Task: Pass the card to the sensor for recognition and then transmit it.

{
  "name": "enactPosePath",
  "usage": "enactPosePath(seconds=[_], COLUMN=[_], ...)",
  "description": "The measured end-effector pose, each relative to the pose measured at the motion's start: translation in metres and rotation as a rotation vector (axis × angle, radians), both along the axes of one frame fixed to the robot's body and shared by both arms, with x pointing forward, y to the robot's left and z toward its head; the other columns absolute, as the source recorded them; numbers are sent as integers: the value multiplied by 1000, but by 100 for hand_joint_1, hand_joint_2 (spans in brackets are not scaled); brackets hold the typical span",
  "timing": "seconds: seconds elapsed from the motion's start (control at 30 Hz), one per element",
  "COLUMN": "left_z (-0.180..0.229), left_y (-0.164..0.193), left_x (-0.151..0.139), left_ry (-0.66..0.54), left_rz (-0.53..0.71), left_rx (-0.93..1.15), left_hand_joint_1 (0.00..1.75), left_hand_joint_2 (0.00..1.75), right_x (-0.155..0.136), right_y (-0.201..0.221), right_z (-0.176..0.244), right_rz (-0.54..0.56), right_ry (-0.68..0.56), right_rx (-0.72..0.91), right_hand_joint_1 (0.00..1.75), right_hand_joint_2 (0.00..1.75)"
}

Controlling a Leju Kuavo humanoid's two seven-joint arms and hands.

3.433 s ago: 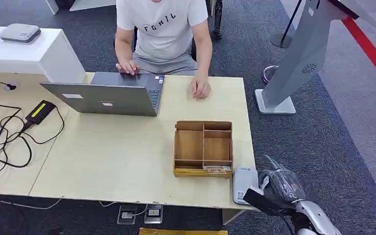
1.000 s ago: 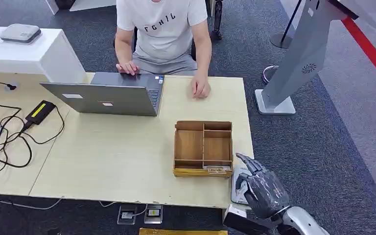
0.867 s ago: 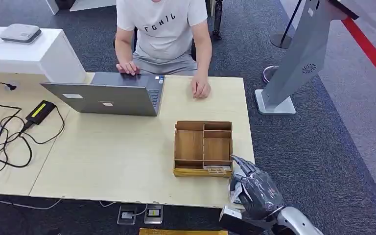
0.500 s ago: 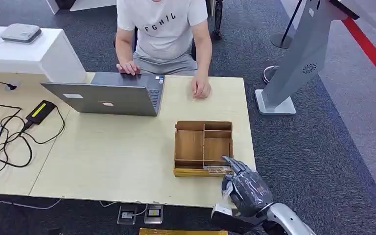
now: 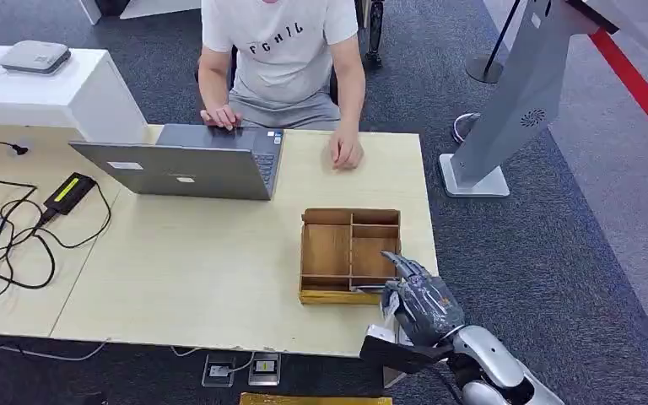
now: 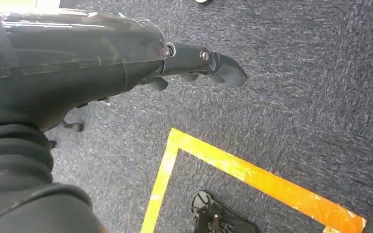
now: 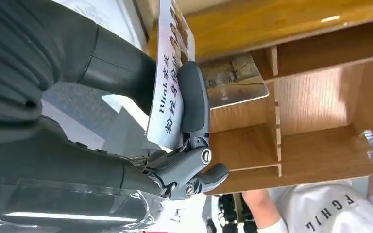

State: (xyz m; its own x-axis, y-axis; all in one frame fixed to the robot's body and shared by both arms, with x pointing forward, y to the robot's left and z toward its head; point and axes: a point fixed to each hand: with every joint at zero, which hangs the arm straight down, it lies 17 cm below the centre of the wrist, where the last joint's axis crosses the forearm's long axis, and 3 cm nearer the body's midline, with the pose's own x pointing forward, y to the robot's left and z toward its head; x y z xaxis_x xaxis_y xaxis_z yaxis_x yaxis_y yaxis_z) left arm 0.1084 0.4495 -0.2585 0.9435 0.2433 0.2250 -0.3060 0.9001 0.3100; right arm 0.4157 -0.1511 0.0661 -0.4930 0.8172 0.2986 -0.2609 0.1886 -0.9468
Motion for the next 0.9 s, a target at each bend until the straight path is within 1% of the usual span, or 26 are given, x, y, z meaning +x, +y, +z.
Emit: enactPosePath(seconds=[0.1,0.3,0.63,0.77,0.9], left_z=[0,0,0,0,0], left_y=[-1,-2,-2,0,1], left_x=[1,1,0,0,-1], left_ry=[-1,-3,-2,-1,1], left_rz=[-5,-10,-14,-12,-6], left_rx=[-3,-10,-13,-9,-7], left_hand_joint_1=[0,0,0,0,0], left_hand_joint_2=[0,0,0,0,0], right_x=[10,16,31,37,44], right_y=[-6,-14,-40,-49,-49], right_z=[0,-4,6,19,49], right_rz=[-15,-39,-109,-130,-131], right_ry=[-4,4,-11,-37,-91], right_rx=[-8,-15,-27,-37,-61], right_hand_joint_1=[175,175,175,175,175], right_hand_joint_2=[175,175,175,175,175])
